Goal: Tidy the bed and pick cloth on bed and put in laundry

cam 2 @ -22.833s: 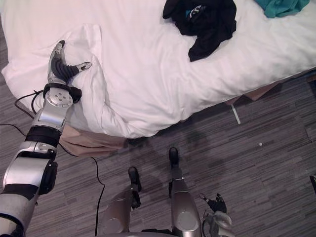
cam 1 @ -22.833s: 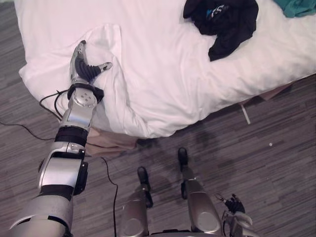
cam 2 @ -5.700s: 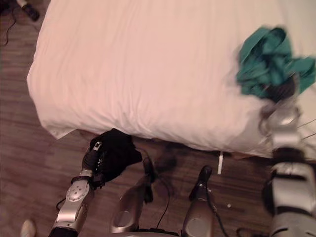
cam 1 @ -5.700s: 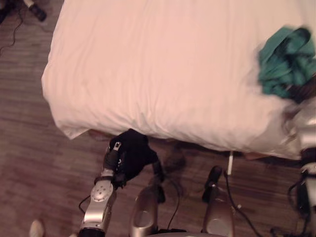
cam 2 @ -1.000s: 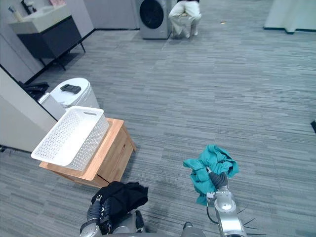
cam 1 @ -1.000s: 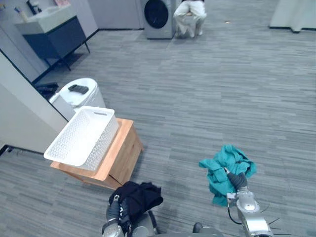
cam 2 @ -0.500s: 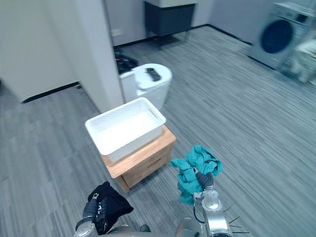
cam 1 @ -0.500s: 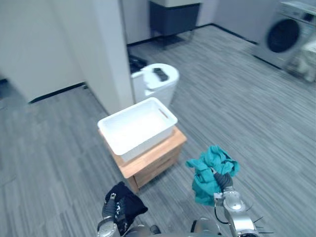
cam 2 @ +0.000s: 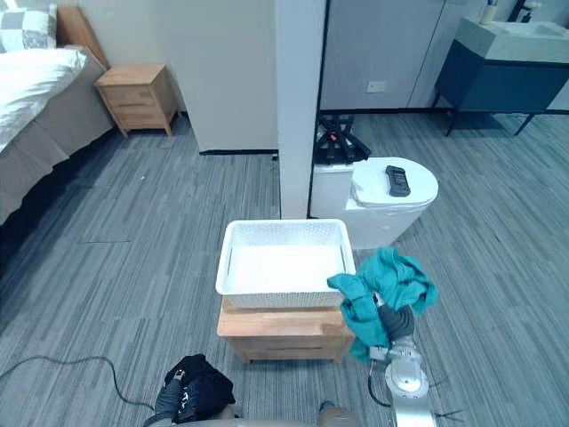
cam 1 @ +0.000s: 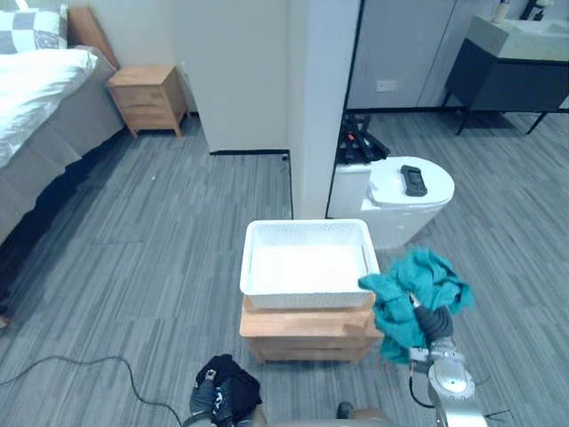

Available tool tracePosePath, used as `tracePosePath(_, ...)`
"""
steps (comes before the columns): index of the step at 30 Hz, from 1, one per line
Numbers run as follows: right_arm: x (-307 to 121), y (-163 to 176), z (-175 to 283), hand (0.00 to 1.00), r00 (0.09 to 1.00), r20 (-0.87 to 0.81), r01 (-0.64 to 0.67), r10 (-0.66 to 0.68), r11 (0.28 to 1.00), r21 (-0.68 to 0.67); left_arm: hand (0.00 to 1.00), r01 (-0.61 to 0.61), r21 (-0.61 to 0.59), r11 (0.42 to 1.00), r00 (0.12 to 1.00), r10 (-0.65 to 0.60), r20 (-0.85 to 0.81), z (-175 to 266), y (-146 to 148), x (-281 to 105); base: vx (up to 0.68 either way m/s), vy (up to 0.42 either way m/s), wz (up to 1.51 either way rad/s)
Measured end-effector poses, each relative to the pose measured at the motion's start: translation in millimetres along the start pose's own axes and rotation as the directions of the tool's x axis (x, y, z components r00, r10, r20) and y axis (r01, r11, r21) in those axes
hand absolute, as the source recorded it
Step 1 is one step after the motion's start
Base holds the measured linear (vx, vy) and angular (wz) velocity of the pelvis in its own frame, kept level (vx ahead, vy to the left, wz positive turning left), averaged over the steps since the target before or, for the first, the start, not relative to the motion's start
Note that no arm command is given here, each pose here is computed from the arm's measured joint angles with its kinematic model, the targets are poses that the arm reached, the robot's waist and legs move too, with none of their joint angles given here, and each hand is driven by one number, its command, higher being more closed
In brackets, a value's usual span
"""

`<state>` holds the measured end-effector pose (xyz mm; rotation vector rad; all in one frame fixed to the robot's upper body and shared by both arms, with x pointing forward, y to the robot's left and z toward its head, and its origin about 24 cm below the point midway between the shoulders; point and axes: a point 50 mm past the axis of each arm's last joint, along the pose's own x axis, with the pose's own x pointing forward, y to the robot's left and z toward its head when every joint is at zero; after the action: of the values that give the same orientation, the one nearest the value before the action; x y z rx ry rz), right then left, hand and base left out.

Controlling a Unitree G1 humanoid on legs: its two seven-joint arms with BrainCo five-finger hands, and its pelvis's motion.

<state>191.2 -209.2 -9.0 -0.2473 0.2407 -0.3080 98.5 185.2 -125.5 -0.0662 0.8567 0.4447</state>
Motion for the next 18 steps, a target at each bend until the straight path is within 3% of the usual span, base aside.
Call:
tracePosePath(7,0.7,1.7,-2.8,1.0,1.0,-0.02,-0.008,0.008,1.0,0.015,1.0,0.035,0.035,0.999,0.996,-0.038,0.085,24.6,-6.4,9.1,0.11,0.014,-0.08)
tracePosePath(13,8.0,-2.9,6.1,1.0,1.0,0.015,0.016,-0.016,1.0,0.021,1.0,0.078,0.135,0.988,0.991,-0.092,0.101,33.5,-9.7,16.8,0.0,0.008,0.21)
tracePosePath(18,34.0,15.7,57.1,1.0,0.968,0.223,-0.096,0.112,0.992,-0.082,1.0,0.068,0.176,0.982,0.996,-0.078,0.052,19.7,-2.0,16.7,-0.12,-0.022,-0.22)
